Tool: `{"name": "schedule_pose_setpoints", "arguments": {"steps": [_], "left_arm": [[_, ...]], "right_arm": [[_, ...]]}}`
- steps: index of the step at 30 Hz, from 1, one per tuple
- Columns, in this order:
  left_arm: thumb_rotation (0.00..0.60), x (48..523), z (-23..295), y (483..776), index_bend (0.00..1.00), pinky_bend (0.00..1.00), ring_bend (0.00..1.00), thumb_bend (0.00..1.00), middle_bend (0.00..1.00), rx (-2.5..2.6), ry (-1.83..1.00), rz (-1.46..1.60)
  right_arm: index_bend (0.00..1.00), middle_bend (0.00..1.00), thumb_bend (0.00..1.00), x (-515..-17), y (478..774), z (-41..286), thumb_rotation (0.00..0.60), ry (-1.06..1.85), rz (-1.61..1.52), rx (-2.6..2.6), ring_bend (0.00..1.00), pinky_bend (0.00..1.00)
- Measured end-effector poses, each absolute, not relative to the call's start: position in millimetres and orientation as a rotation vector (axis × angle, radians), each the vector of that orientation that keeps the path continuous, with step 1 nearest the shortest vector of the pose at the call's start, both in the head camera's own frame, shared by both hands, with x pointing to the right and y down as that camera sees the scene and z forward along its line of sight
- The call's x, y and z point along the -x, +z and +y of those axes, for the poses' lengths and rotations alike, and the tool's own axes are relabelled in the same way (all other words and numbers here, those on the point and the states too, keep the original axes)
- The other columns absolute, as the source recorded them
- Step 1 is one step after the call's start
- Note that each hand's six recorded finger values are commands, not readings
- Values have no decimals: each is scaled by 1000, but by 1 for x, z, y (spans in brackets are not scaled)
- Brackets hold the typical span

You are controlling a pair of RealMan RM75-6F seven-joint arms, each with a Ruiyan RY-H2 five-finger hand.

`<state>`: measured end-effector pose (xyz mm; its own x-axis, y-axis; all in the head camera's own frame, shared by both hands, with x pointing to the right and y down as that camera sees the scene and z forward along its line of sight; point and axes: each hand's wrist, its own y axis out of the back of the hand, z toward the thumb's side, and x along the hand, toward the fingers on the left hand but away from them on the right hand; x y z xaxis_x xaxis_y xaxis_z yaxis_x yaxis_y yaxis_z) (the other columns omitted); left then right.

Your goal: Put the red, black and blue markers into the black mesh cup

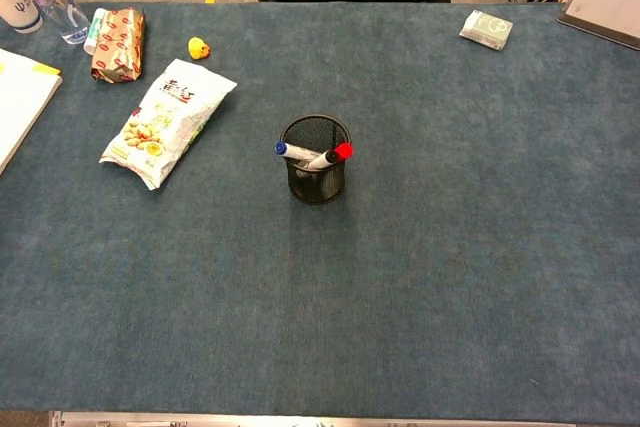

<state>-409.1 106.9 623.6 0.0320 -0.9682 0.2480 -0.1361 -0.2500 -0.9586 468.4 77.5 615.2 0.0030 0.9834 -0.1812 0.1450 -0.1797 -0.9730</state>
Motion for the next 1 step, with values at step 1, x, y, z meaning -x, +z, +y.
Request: {"name": "schedule_pose_setpoints", "arguments": {"steps": [1], "left_arm": [[600, 410, 107, 624, 100, 242, 193, 195, 165, 1506, -1318, 1172]], "right_arm": [[333, 239, 285, -468, 616, 77, 600, 1280, -1232, 1451, 57, 49]]}}
